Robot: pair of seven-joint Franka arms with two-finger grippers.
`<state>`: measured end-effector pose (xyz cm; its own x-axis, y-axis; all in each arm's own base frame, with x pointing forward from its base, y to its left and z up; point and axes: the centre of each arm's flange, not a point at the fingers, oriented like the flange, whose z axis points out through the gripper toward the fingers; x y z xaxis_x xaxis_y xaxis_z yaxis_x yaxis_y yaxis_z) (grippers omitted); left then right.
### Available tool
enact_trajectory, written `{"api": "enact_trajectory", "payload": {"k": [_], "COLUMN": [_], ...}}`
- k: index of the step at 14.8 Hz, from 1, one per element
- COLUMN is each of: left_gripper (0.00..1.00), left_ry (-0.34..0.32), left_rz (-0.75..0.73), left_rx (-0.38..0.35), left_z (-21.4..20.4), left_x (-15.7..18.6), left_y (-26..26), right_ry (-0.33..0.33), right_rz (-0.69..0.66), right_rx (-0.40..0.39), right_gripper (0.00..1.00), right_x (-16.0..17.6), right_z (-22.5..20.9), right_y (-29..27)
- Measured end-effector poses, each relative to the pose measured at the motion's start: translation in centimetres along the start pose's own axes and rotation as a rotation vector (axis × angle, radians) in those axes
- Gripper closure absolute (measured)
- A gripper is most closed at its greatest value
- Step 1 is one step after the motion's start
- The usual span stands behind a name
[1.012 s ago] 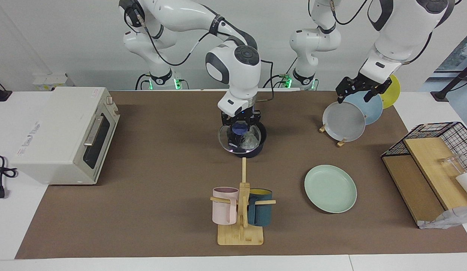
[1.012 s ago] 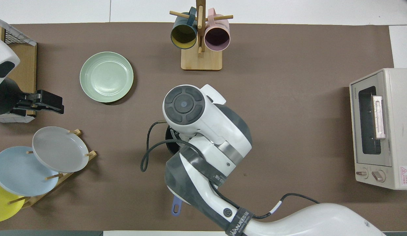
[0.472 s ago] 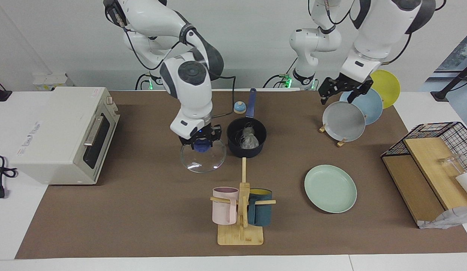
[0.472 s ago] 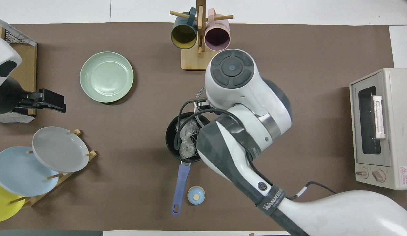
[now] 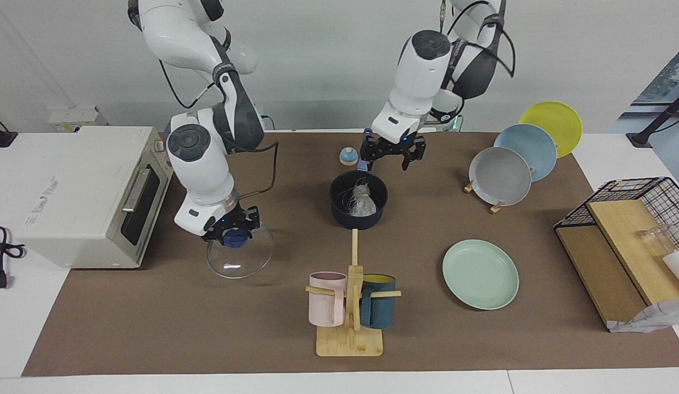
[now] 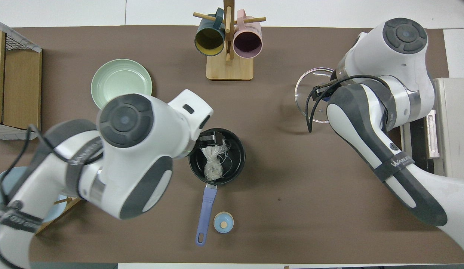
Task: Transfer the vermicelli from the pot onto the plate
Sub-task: 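Carry the lid away with the right gripper while the left gripper reaches the pot, then lower the lid onto the table while the left gripper grasps the vermicelli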
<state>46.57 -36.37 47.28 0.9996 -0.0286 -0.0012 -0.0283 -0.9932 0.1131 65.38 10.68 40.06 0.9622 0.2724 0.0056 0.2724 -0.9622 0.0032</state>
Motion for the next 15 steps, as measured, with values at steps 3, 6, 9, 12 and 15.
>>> {"api": "enact_trajectory", "payload": {"k": [3,6,9,12,15], "left_gripper": [0.00,0.00,0.00,0.00,0.00], "left_ry": [-0.021,-0.033,-0.043,-0.054,-0.068], "left_rz": [0.017,0.013,0.014,0.020,0.020], "left_rx": [0.008,0.014,0.020,0.029,0.038], "left_z": [6.5,9.1,10.3,12.0,13.1], "left_x": [0.2,0.7,0.4,-0.4,-1.1], "left_y": [1.4,1.4,1.2,1.2,1.5], "right_ry": [-0.005,-0.036,-0.047,-0.035,-0.028], "right_rz": [0.001,0.012,0.025,0.021,0.020], "right_rx": [0.012,0.019,0.021,0.025,0.024], "right_gripper": [0.33,0.33,0.33,0.31,0.03], "right_x": [-0.9,-2.1,-2.7,-3.0,-3.1], "right_z": [3.7,6.1,7.0,8.0,8.2], "right_y": [0.6,1.3,2.1,1.8,1.7]}}
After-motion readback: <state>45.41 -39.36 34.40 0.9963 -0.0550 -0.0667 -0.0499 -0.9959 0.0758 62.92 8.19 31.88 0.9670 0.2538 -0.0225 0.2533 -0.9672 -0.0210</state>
